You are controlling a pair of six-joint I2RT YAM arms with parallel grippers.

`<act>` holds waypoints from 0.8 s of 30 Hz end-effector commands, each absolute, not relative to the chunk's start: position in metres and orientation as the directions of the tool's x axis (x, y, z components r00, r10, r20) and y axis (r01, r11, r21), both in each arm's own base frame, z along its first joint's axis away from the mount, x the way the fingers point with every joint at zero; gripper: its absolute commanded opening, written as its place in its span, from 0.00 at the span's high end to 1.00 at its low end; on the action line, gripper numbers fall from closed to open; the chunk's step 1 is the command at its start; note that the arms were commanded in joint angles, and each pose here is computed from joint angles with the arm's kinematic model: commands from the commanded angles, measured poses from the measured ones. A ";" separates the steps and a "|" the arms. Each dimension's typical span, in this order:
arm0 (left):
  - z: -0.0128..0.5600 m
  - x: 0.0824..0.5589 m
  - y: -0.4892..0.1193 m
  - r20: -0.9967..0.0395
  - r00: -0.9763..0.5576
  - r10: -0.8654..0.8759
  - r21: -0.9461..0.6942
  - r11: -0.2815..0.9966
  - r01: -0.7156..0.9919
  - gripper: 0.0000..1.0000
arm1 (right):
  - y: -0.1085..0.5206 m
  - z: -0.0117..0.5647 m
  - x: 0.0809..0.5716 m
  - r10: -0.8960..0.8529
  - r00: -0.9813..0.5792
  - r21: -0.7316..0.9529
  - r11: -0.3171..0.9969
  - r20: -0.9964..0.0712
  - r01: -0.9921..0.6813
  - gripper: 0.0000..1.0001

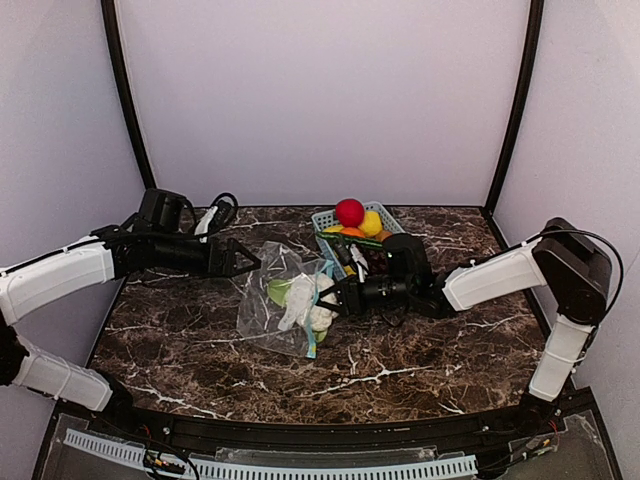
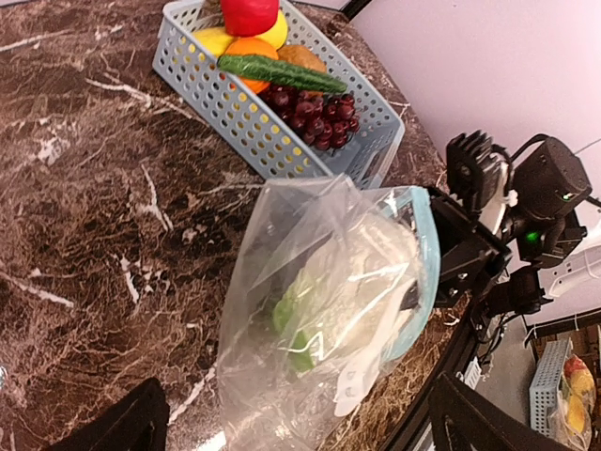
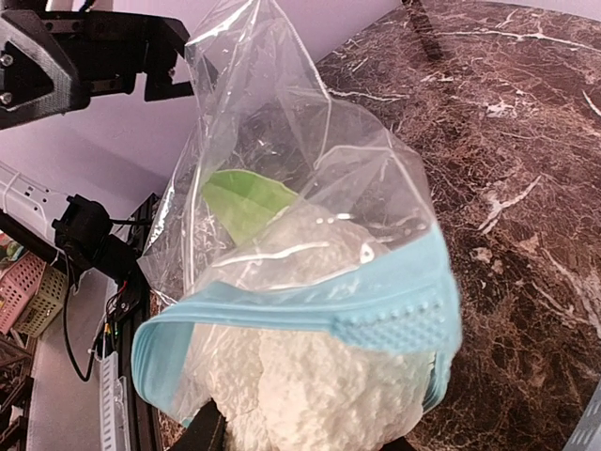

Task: Place the food in the zip-top bag and seal the zipper
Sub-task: Place the fake fruit in the zipper food storage bag, then pass from the right arm to the left

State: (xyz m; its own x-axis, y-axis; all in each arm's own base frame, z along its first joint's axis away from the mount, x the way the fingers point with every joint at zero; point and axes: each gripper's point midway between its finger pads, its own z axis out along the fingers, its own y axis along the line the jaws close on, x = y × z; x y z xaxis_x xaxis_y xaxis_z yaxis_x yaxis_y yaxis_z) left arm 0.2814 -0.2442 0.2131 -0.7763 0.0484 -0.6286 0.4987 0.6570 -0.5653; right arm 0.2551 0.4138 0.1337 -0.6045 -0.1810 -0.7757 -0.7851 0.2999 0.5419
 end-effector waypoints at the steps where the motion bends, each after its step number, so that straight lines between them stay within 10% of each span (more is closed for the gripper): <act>1: 0.191 0.275 -0.246 -0.570 -0.819 0.060 -0.605 0.643 0.469 0.02 | 0.419 0.160 0.249 -0.148 -0.561 0.525 0.223 -0.815 -0.821 1.00; 9: 0.193 0.269 -0.271 -0.545 -0.835 0.075 -0.706 0.496 0.505 0.02 | 0.421 0.177 0.238 -0.149 -0.543 0.522 0.160 -0.826 -0.838 1.00; 24: 0.194 0.245 -0.310 -0.538 -0.827 0.163 -0.738 0.385 0.555 0.30 | 0.436 0.210 0.239 -0.111 -0.507 0.497 0.108 -0.855 -0.861 1.00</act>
State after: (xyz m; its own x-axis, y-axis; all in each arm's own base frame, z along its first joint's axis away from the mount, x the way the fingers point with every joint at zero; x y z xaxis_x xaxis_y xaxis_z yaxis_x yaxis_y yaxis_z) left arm 0.2501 -0.3012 0.1858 -0.8371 0.1547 -0.5247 0.5342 0.4376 -0.7233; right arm 0.2435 0.4279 0.1714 -0.5662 -0.1695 -0.8067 -0.8226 0.1794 0.5396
